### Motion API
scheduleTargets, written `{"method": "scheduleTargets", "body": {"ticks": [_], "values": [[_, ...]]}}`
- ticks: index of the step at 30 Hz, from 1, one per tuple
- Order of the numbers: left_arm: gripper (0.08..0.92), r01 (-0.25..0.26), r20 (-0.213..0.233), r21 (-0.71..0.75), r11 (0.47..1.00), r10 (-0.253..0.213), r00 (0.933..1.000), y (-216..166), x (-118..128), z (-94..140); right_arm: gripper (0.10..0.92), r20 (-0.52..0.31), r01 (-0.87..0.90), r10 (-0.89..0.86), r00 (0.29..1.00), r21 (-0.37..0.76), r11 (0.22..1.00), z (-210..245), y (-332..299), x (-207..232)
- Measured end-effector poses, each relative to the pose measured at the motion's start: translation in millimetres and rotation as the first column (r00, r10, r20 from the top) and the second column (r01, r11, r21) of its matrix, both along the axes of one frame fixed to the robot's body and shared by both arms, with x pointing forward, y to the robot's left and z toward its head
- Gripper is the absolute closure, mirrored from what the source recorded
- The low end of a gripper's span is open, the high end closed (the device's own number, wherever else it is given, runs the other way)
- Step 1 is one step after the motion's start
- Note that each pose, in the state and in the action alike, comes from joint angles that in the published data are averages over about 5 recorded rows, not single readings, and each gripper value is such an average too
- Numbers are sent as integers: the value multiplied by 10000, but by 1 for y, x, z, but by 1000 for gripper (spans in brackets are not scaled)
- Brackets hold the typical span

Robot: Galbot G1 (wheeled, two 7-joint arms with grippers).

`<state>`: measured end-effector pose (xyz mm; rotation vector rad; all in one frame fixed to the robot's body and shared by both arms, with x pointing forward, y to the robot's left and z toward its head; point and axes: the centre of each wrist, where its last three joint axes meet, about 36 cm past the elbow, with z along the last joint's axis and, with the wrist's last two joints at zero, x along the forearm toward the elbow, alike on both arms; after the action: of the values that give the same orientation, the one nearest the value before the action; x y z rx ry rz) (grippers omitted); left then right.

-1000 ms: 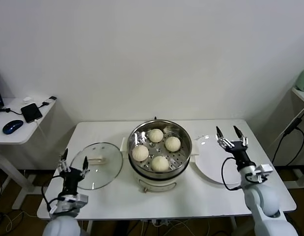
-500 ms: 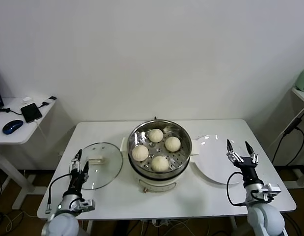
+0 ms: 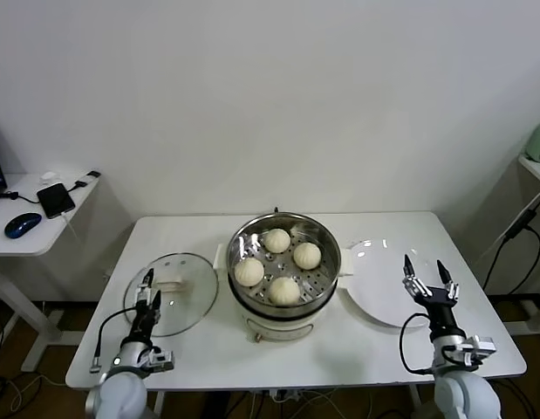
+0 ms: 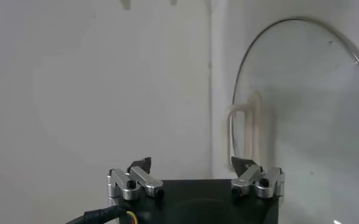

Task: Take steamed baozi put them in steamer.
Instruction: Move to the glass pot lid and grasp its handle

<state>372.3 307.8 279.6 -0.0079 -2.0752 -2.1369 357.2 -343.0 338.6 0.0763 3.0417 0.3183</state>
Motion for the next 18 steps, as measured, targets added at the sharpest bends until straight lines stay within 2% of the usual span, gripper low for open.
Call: {"method": "scheduleTargets", "body": {"ticks": [18], "values": [[177, -124, -116, -206, 9997, 122, 9999, -3, 29, -11, 200, -177, 219, -218, 9996, 55, 9997, -10, -2, -3]]}}
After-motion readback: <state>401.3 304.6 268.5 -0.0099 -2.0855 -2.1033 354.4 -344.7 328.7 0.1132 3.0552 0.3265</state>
